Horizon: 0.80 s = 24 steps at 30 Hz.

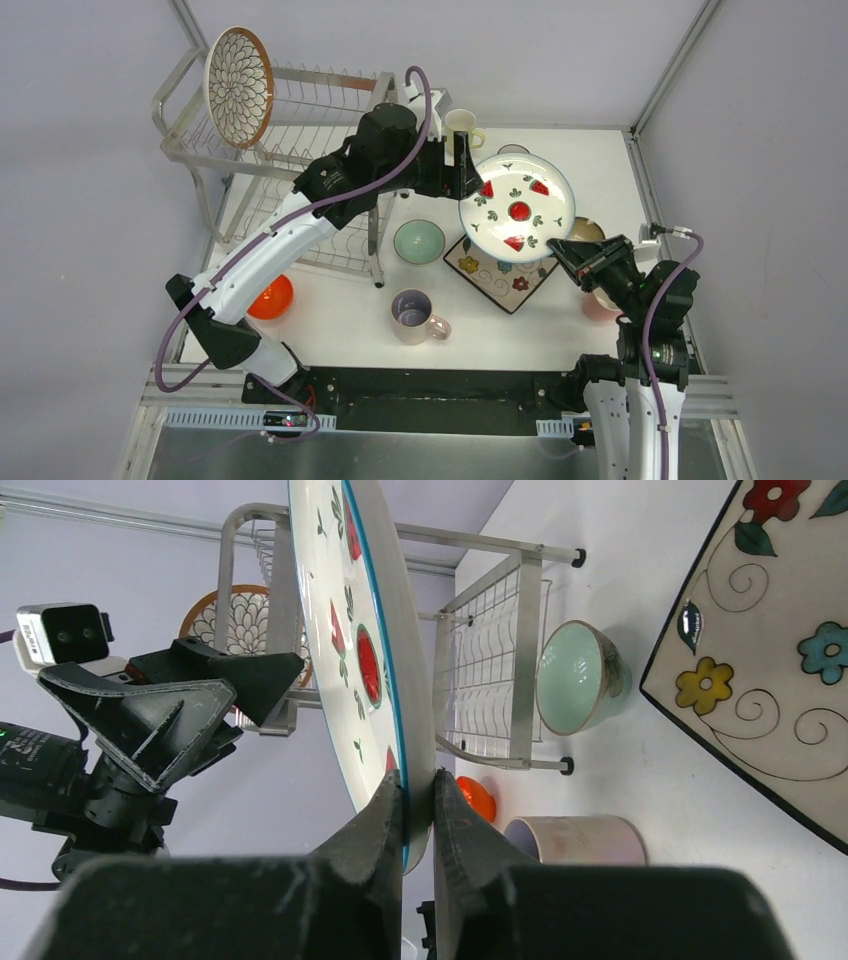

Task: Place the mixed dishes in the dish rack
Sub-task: Pick up the plate from the corner of the board.

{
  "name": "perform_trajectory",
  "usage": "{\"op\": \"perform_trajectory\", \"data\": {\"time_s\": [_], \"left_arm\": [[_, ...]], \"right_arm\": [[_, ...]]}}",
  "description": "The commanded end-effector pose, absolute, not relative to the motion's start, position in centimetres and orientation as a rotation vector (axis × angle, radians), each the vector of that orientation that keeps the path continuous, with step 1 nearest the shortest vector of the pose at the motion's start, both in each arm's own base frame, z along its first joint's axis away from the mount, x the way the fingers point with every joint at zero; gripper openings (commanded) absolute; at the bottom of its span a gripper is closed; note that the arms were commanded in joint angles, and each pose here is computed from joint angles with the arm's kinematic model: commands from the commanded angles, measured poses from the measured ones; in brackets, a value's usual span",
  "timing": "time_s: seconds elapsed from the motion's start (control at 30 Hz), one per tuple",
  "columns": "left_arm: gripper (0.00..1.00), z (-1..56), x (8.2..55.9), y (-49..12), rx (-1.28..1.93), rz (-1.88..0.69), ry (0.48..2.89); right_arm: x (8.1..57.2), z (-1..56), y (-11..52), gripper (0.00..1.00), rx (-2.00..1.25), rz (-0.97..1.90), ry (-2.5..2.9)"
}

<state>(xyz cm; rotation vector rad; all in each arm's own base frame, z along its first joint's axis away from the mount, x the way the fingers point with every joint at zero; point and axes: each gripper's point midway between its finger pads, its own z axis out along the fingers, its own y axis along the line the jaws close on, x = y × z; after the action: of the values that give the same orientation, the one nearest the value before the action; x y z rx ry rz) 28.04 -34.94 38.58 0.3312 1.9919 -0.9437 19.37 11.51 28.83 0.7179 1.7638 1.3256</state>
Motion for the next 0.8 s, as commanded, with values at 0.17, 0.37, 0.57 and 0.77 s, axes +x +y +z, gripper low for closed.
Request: {"op": "perform_trajectory", "data": {"time_s": [0.17, 0.37, 0.57, 0.77], "left_arm": [[0.78, 39.7, 28.0, -35.6, 0.288, -1.014, 2.020], [0.78, 40.0, 28.5, -35.2, 0.267, -1.065, 2.037], [0.75, 39.5, 28.4, -34.6, 0.250, -1.089, 2.059], [0.72, 39.3, 27.6, -35.8, 0.259, -1.215, 2.076]], "right_arm": [[18.1, 36.9, 12.0, 0.00, 0.523, 1.410, 1.535], [18.7, 37.3, 12.5, 0.00, 0.506, 1.479, 1.526], [18.7, 37.3, 12.8, 0.00, 0.482, 1.510, 1.520], [19.1, 36.3, 12.8, 0.00, 0.507, 1.519, 1.532]]}}
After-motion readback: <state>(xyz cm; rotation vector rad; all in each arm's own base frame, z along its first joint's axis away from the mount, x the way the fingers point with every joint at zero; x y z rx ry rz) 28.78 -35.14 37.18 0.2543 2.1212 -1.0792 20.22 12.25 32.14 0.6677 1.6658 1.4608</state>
